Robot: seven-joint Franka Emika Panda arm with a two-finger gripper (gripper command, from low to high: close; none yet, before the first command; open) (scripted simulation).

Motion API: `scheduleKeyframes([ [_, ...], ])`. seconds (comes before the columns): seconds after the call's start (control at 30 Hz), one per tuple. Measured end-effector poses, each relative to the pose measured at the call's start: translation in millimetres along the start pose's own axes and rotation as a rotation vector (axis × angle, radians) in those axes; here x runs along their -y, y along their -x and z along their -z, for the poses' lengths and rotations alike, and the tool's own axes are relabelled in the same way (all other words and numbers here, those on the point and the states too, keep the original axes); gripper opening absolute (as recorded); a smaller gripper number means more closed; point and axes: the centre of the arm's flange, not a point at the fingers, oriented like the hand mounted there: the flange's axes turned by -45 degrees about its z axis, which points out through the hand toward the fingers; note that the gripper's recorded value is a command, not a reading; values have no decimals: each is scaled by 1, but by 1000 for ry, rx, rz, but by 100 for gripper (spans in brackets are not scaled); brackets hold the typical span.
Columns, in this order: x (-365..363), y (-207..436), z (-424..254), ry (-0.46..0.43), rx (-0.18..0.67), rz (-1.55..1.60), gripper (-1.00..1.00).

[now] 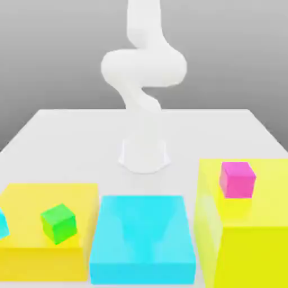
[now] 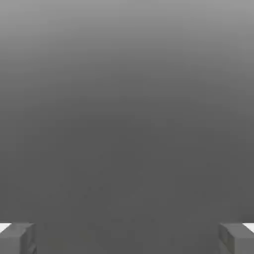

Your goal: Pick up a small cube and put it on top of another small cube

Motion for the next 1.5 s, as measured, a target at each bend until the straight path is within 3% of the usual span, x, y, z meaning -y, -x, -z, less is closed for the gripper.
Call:
scheduleKeyframes([
  [0.37, 215, -31, -54, -61, 0, 945, 0],
  [0.67, 376, 2, -62, -228, -123, 1618, 0],
  [0.97, 407, 121, -162, -527, -102, 2052, 0],
  [1.4, 397, 375, -253, -1064, -83, 2639, 0],
  [1.5, 379, 406, -268, -1113, -39, 2648, 0],
])
